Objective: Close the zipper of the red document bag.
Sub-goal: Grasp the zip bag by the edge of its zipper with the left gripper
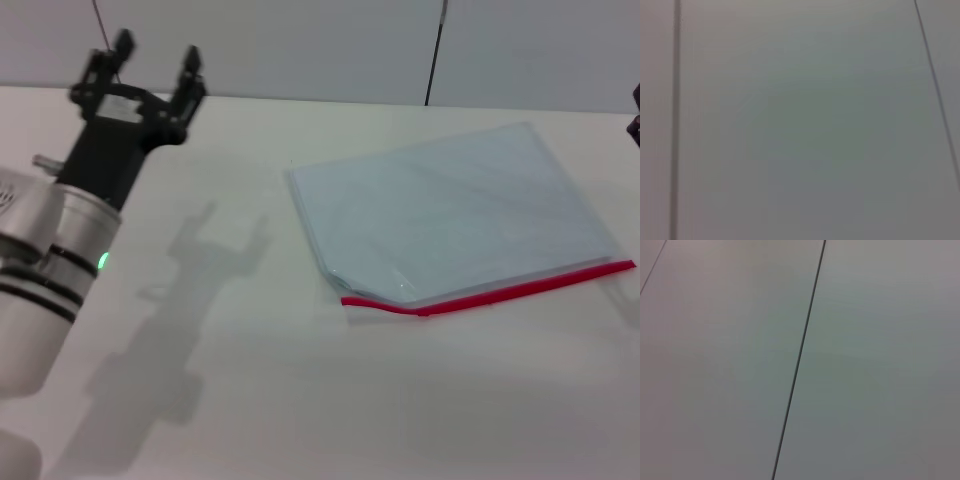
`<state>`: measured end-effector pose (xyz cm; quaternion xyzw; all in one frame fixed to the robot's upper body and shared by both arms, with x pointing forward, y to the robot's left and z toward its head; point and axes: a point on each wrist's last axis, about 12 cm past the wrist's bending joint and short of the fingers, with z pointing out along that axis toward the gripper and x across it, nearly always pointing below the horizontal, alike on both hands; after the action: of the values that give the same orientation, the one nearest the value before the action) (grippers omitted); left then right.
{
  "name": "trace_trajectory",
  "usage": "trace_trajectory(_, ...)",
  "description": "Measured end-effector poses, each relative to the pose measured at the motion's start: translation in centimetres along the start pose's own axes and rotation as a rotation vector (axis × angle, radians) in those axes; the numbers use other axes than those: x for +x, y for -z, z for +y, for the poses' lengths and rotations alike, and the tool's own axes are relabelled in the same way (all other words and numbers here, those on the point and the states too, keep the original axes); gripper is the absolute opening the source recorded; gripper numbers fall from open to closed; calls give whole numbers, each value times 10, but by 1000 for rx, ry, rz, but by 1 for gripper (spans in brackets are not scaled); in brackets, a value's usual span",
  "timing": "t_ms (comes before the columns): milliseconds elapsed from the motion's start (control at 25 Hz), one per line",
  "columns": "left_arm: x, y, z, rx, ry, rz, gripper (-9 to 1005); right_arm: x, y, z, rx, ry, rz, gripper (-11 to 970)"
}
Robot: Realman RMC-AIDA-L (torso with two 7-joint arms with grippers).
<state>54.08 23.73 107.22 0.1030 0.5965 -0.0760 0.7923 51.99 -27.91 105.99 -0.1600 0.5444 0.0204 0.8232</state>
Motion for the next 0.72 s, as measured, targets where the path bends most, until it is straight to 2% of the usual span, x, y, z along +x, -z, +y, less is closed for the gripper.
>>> trace_trajectory(120,-3,-10,-5,63,22,57,737,0,0,0,1,2,1,897)
trace_trajectory(320,-17,-27,-14,225,46,266,738,0,1,-1,4,2,3,897)
trace_trajectory(520,-41,-37,-33,425,-47,482,738,0,1,-1,5,4,4,896)
trace_trajectory(720,-62,-35,-56,583,-168,650,738,1,2,-2,8,7,5,896)
